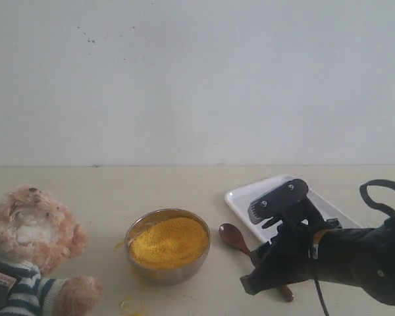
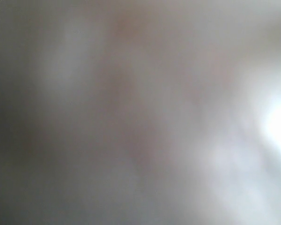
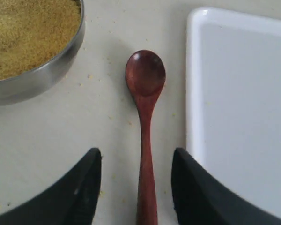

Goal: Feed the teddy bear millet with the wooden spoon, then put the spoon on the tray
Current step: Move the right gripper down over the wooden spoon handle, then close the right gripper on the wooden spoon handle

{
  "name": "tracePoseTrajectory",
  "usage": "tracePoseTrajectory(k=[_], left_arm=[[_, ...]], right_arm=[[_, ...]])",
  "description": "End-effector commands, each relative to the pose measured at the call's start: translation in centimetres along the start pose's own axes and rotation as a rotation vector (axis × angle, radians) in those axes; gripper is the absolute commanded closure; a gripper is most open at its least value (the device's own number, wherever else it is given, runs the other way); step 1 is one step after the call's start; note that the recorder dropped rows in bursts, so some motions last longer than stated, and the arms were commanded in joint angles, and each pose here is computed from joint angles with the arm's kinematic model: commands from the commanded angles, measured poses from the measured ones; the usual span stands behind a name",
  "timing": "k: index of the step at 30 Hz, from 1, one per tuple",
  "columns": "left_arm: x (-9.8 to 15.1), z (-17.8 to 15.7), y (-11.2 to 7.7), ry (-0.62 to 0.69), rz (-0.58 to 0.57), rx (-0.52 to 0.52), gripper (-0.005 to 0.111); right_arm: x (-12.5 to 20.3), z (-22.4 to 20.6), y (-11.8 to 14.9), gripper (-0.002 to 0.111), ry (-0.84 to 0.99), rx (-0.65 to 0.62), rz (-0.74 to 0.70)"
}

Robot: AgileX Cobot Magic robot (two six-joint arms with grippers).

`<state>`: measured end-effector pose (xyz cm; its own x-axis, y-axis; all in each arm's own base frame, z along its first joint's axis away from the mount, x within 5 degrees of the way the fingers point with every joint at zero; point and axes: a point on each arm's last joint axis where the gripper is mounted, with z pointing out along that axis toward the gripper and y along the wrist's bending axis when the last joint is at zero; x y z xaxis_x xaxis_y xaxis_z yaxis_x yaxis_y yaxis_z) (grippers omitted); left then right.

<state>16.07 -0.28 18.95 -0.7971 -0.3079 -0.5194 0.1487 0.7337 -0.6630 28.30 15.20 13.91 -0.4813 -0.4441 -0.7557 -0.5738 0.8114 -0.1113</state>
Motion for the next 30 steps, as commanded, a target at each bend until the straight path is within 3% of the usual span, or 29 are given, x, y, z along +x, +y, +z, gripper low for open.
tracePoseTrajectory(k=[1, 30], left_arm=[[-0.1, -0.1, -0.2, -0.019, -0.005, 0.014, 0.103], [-0.1, -0.1, -0.2, -0.019, -0.005, 0.014, 0.103]], right_arm=[[0.7, 0.9, 0.1, 0.062, -0.012, -0.014, 0.033], [3.1, 2.9, -0.8, 0.062, 0.051, -0.006, 0.029]])
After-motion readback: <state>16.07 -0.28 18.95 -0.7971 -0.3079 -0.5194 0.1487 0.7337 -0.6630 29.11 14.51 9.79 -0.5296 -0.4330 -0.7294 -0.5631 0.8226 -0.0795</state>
